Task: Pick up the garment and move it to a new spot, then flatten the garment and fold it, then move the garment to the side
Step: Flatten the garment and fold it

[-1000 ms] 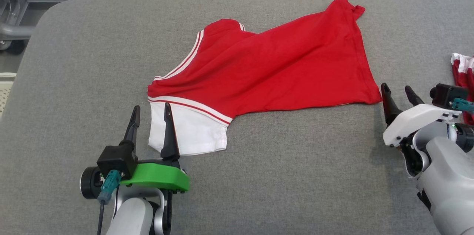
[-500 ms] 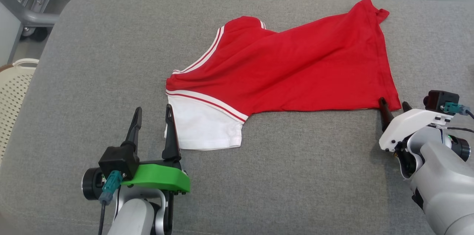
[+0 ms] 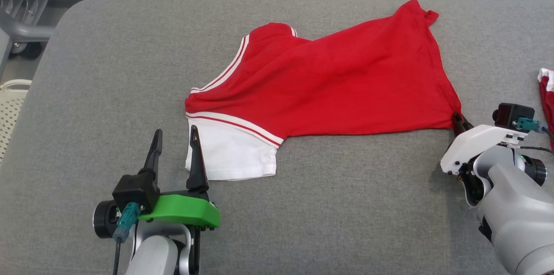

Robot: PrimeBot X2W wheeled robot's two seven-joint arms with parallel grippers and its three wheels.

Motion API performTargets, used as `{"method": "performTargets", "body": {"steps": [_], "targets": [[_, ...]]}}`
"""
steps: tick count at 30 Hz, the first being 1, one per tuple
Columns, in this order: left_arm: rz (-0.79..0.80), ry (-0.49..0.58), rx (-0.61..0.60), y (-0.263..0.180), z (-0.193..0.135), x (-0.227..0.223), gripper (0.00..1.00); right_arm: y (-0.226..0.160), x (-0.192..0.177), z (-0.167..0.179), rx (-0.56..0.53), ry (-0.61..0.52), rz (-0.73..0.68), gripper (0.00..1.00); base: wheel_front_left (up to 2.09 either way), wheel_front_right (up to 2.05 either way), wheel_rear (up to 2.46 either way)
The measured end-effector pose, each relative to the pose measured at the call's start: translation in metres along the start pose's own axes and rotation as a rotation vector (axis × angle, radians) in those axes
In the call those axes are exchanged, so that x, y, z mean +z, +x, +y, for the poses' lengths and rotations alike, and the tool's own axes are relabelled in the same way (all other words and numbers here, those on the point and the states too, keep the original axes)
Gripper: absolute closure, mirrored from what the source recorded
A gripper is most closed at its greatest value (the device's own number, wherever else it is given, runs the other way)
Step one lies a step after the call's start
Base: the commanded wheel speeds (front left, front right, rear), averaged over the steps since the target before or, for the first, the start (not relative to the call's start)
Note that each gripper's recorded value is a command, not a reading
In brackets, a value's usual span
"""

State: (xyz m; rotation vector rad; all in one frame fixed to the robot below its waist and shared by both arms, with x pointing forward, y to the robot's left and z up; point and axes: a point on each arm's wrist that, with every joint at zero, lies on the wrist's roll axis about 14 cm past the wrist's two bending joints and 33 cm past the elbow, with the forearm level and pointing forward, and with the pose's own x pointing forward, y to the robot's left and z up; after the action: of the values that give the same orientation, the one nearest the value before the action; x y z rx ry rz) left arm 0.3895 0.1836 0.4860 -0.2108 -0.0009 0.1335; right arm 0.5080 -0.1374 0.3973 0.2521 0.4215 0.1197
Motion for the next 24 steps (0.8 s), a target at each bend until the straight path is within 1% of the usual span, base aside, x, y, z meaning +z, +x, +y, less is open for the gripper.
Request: {"method": "performTargets", "body": {"steps": [3,11,15,16,17,18,19,24], "targets": [[0.001,-0.004,-0.016,0.002,-0.006,-0.001,0.00,-0.006,0.005,-0.012,-0.024,0.009,-0.022,1.00,0.00,0.00,0.00],[0.011,-0.014,-0.061,0.008,-0.022,-0.006,0.00,-0.032,-0.001,-0.058,-0.112,0.049,-0.047,1.00,0.00,0.00,0.00],[0.021,-0.011,-0.077,0.010,-0.027,-0.010,0.00,-0.037,-0.002,-0.064,-0.120,0.067,-0.061,1.00,0.00,0.00,0.00],[0.024,-0.011,-0.080,0.010,-0.028,-0.011,0.00,-0.038,-0.001,-0.065,-0.121,0.071,-0.066,0.74,0.00,0.00,0.00],[0.026,-0.011,-0.083,0.010,-0.029,-0.012,0.00,-0.039,0.000,-0.066,-0.123,0.073,-0.070,0.54,0.00,0.00,0.00],[0.027,-0.011,-0.085,0.011,-0.030,-0.012,0.00,-0.040,0.001,-0.067,-0.124,0.075,-0.078,0.16,0.00,0.00,0.00],[0.028,-0.011,-0.086,0.011,-0.031,-0.012,0.00,-0.042,0.002,-0.068,-0.126,0.078,-0.083,0.00,0.00,0.00,0.00],[0.020,-0.013,-0.092,0.011,-0.031,-0.010,0.00,-0.051,0.016,-0.079,-0.142,0.079,-0.138,0.00,0.00,0.00,0.00]]}}
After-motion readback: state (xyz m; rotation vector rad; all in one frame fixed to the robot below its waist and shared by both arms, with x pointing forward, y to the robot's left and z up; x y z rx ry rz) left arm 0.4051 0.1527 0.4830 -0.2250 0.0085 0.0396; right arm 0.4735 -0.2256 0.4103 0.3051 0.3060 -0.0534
